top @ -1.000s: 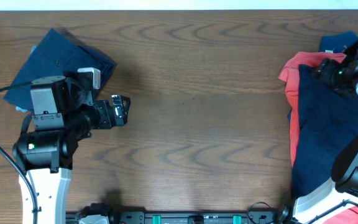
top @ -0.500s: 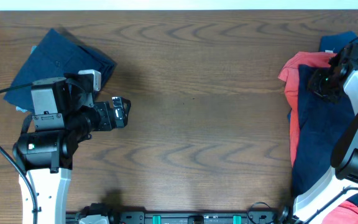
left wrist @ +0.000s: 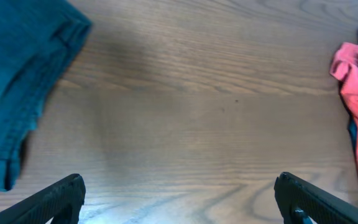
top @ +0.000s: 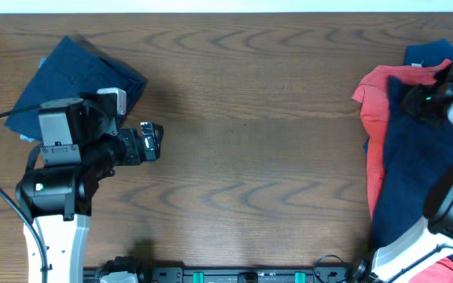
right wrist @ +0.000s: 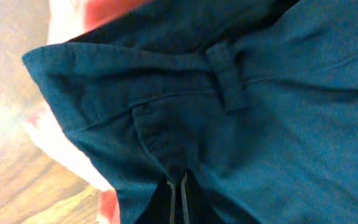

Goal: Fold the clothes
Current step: 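Drag the navy shorts left to the table center with the right gripper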

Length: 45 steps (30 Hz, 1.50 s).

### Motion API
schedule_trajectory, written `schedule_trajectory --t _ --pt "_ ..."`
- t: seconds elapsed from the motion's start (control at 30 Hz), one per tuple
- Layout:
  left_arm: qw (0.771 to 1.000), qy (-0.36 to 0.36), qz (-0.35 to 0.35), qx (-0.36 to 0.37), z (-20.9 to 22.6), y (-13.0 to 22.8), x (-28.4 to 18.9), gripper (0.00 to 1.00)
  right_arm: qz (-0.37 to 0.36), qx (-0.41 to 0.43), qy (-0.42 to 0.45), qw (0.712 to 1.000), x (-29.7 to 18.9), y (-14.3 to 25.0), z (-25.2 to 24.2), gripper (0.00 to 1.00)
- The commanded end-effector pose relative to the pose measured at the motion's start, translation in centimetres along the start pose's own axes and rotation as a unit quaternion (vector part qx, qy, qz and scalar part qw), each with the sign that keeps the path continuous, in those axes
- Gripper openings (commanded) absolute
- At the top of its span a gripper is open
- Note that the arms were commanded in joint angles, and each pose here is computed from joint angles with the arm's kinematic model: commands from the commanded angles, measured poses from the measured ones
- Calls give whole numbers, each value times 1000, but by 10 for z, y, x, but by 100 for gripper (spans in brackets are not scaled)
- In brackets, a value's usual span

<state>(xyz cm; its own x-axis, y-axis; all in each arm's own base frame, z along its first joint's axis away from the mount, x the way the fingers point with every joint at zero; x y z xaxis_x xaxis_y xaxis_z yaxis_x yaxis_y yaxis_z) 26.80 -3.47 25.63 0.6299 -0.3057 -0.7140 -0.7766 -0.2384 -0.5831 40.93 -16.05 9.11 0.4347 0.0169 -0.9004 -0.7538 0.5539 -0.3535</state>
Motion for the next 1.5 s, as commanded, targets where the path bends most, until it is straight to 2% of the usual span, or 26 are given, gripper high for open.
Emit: schedule_trajectory --t 0.0,0.17,0.3,0.43,0.57,0.63,0.67,0.7,0.73,0.8,0.87,1.0,1.1,1.23,1.33,1.47 --pt "998 -36 -52 -1 4 -16 -21 98 -109 -10 -48 993 -80 -47 23 1" --pt "990 -77 -119 -1 10 -28 -46 98 -186 -58 -120 973 -163 -53 73 1" --pt "977 -122 -174 -4 18 -32 -72 98 -210 -125 -173 954 -212 -23 136 1" --pt "964 -157 -216 -6 25 -32 -96 98 -173 -221 -245 928 -230 40 220 1" --pt "953 -175 -246 -7 27 -32 -113 98 -94 -341 -327 876 -233 141 311 3" --pt "950 -180 -254 -7 28 -31 -118 98 -60 -392 -354 847 -234 191 342 15" --pt "949 -183 -258 -8 28 -30 -120 98 -50 -425 -358 830 -233 218 356 30" --pt "947 -186 -261 -8 29 -30 -122 98 -51 -440 -349 826 -231 232 362 47" --pt "946 -188 -263 -9 29 -30 -123 98 -61 -452 -330 827 -228 240 366 58" --pt "946 -187 -264 -8 29 -30 -124 98 -95 -460 -287 835 -225 241 367 78" --pt "947 -186 -261 -8 29 -30 -123 98 -118 -455 -271 840 -229 233 365 83" --pt "962 -135 -239 2 14 -28 -111 98 -147 -415 -263 859 -241 201 356 86" --pt "977 -80 -196 9 1 -24 -91 98 -168 -366 -254 880 -251 169 337 86" --pt "995 -33 -96 5 -7 -15 -44 98 -192 -292 -230 908 -262 128 301 83" --pt "1000 -12 -9 15 -12 -7 3 98 -194 -246 -207 927 -265 110 274 82" --pt "998 26 46 15 -21 -9 54 98 -177 -205 -174 947 -259 100 245 82"
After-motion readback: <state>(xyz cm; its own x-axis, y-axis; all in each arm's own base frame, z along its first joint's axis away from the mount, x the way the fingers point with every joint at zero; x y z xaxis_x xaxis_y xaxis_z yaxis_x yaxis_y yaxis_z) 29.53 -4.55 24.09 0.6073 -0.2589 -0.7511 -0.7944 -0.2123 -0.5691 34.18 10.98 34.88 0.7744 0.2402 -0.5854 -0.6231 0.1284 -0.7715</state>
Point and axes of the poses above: each gripper's point midway between its finger pads, its own x axis out along the fingers, its own z axis along the line the jaws close on, y = z × x, the point moved 2 cm from there along -x, back along the fingers, and after that the axes turned 6 degrees about -x, right-handed, at the moved point
